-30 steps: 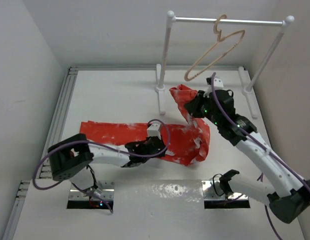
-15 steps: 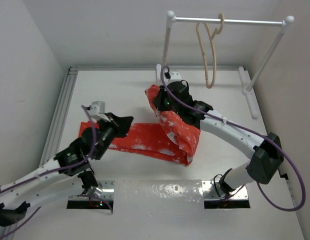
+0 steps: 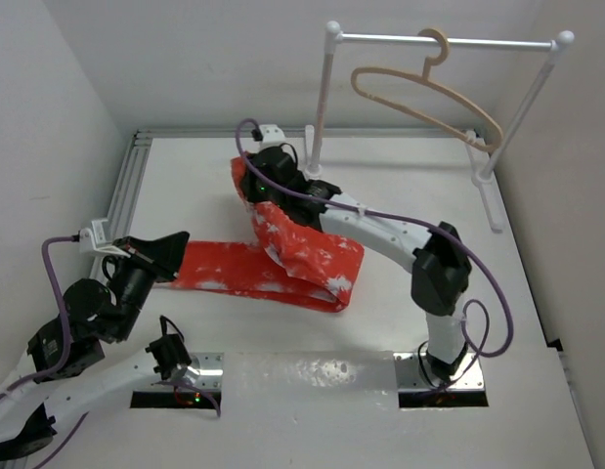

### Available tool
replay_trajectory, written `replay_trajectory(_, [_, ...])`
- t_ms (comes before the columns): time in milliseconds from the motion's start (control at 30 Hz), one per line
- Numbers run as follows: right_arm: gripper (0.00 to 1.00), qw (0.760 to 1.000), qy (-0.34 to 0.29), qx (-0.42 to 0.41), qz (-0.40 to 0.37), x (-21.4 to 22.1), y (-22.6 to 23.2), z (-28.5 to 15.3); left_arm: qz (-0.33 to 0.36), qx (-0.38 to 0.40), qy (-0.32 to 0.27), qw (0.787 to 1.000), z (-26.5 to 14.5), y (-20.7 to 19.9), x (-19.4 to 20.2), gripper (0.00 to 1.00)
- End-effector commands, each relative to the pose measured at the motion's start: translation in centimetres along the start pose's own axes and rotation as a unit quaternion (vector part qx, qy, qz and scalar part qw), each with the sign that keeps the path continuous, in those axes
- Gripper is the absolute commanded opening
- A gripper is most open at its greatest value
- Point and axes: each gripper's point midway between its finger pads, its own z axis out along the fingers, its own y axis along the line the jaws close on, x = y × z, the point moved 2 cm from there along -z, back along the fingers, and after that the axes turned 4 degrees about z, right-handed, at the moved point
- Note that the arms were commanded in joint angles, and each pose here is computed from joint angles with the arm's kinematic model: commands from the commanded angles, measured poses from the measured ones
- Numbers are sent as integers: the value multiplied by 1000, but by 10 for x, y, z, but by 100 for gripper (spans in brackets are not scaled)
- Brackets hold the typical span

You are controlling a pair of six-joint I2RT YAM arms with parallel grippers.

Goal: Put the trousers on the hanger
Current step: Fold the trousers at the center of the board.

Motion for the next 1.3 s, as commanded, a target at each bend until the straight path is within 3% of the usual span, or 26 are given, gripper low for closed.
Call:
replay_trajectory(0, [0, 995, -74, -67, 1, -47, 64, -1, 14, -28, -7, 999, -11, 18, -10, 1])
replay_trajectory(200, [0, 994, -39, -101, -21, -8, 110, 35, 5, -40, -20, 999, -18, 27, -17, 1])
replay_trajectory(333, [0, 989, -5, -141, -47, 43, 138, 48, 0, -43, -24, 999, -20, 30, -20, 1])
replay_trajectory(533, [0, 971, 9, -210, -117, 98, 174, 29, -1, -63, -32, 998, -22, 39, -20, 1])
replay_trajectory(733, [0, 943, 40, -314, -98, 124, 195, 2, -10, -73, -40, 996, -26, 47, -21, 2])
replay_trajectory(900, [0, 930, 88, -350, -66, 181, 233, 22, -11, -75, -36, 996, -23, 46, -17, 2])
replay_trajectory(967, [14, 928, 96, -355, -58, 198, 241, 30, -16, -79, -45, 996, -26, 49, -23, 2])
replay_trajectory(1000, [27, 926, 106, -360, -43, 207, 242, 35, -18, -79, -47, 996, -27, 50, -25, 2])
replay_trajectory(1033, [50, 924, 114, -362, -43, 209, 242, 32, -20, -81, -48, 995, -29, 52, -27, 2])
replay_trajectory(1067, [60, 930, 97, -351, -42, 202, 237, 32, -21, -80, -46, 996, -30, 52, -28, 2])
replay_trajectory(1100, [69, 938, 114, -323, -60, 227, 208, 34, -20, -83, -45, 995, -31, 53, -28, 2])
replay_trajectory(1133, [75, 938, 78, -332, -59, 189, 216, 14, -22, -86, -44, 995, -32, 55, -27, 2])
replay_trajectory(1167, [83, 947, 76, -304, -68, 193, 192, 14, -23, -89, -47, 995, -32, 56, -28, 2])
replay_trajectory(1233, [85, 954, 53, -285, -74, 168, 176, 4, -26, -88, -51, 994, -32, 56, -30, 2])
replay_trajectory(1267, [85, 956, 27, -286, -62, 136, 176, -12, -25, -85, -49, 995, -31, 53, -30, 2])
